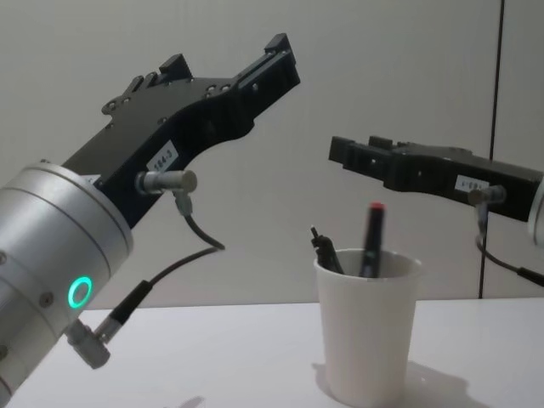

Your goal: Place the pen into the pen holder.

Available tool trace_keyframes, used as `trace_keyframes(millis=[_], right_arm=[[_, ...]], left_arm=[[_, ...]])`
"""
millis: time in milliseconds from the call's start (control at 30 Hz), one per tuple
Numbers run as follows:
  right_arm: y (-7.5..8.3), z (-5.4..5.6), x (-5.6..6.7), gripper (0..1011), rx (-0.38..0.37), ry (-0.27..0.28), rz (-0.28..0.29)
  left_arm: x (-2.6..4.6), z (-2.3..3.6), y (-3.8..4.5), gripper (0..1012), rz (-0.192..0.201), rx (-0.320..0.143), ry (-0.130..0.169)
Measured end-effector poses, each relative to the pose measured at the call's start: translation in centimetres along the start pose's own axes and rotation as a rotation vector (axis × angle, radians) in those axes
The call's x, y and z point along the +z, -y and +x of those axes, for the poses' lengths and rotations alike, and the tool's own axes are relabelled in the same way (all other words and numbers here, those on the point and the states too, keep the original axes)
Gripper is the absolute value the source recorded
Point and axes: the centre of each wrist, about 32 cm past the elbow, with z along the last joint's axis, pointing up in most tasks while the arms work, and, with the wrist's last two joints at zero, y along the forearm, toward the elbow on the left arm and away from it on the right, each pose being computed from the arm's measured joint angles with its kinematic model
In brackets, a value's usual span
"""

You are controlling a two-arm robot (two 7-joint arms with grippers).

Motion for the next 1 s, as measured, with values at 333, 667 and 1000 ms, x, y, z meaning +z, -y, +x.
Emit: trace_keyframes(millis=[333,667,1000], right_arm=[[0.1,0.0,0.2,848,0.000,0.000,0.009],[2.5,0.6,2.2,1001,-0.050,0.032,0.094],[6.8,1.7,4.6,1001,-0.158,0.076,0.173]], left_arm=[[0.00,0.00,0.00,1001,0.000,0.000,0.000],[0.00,0.00,0.00,1001,0.000,0.000,0.000],[0.00,0.00,0.00,1001,0.000,0.000,0.000]])
